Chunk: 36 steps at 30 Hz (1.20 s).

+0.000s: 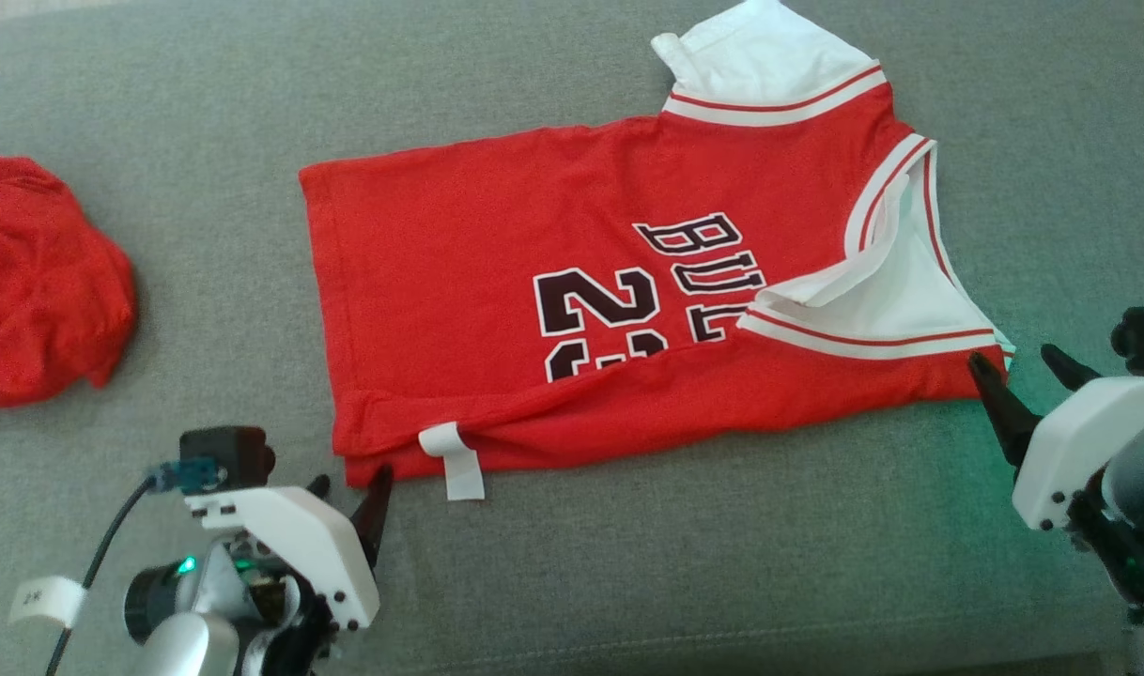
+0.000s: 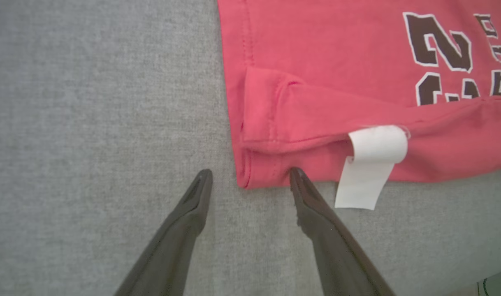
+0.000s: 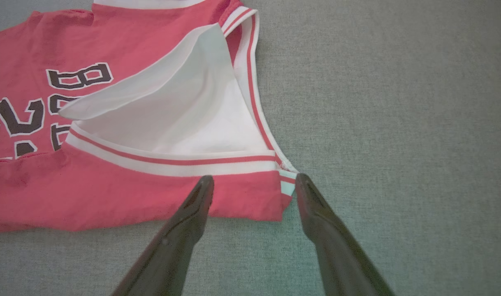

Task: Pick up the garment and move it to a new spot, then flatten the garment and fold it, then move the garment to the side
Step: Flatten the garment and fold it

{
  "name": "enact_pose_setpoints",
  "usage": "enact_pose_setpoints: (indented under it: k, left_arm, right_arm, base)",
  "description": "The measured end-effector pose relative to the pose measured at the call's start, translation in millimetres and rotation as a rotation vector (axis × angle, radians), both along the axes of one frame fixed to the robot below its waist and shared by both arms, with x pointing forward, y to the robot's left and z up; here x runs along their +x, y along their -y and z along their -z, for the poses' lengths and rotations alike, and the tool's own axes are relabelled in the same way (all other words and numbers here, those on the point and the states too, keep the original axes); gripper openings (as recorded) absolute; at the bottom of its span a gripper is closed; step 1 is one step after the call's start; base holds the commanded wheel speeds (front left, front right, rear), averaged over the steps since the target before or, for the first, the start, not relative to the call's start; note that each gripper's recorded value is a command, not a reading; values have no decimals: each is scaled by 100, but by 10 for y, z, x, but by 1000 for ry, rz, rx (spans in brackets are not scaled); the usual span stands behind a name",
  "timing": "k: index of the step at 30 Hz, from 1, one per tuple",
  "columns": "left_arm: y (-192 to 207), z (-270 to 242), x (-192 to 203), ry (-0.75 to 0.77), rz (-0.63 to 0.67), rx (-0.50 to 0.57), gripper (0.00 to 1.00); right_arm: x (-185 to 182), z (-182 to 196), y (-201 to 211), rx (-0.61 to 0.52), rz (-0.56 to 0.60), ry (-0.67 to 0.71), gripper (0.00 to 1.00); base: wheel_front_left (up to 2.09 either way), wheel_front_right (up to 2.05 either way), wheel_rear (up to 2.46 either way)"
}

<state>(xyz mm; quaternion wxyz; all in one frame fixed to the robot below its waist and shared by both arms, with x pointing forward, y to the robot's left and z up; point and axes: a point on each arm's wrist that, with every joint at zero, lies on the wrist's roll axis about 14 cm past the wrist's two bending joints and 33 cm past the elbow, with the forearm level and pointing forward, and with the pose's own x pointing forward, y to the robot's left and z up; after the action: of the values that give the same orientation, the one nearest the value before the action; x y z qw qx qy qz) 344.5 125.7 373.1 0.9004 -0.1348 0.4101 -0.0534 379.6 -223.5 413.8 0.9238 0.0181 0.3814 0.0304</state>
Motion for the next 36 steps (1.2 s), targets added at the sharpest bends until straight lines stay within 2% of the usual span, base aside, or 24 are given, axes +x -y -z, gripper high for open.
enact_pose_setpoints:
  k: [15, 18, 22, 24, 26, 27, 28, 29, 30, 31, 36]
  left_arm:
    - [21, 70, 134, -5, 27, 12, 100]
    - [35, 84, 147, -7, 36, 8, 96]
    - [45, 94, 185, -10, 41, 0, 75]
    - [49, 96, 205, -11, 47, -1, 49]
    - [88, 96, 205, -18, 58, -19, 28]
    - [103, 93, 208, -20, 61, -25, 3]
    - [128, 92, 200, -22, 66, -36, 0]
    - [145, 93, 192, -25, 65, -44, 0]
    - [174, 89, 186, -25, 70, -58, 0]
    - [196, 90, 175, -28, 76, -68, 0]
    - [260, 71, 147, -33, 94, -104, 0]
  right_arm:
    - [-76, 287, 102, -35, -4, -126, 100]
    - [-13, 330, 86, -37, -12, -147, 100]
    - [74, 397, 42, -30, -23, -186, 100]
    - [74, 454, 11, -15, -27, -217, 100]
    - [52, 499, -26, 1, -33, -245, 100]
    - [51, 505, -44, 10, -37, -252, 100]
    - [50, 506, -61, 23, -38, -259, 98]
    - [48, 505, -72, 33, -38, -267, 47]
    - [49, 501, -81, 43, -39, -273, 20]
    - [46, 497, -91, 52, -38, -278, 0]
    - [9, 481, -124, 108, -25, -300, 0]
  base:
    - [0, 0, 0]
    - [0, 0, 0]
    - [0, 0, 0]
    - [0, 0, 0]
    - [0, 0, 0]
    - [0, 0, 0]
    - [0, 0, 0]
    - [0, 0, 0]
    - [0, 0, 0]
    - [0, 0, 0]
    - [0, 0, 0]
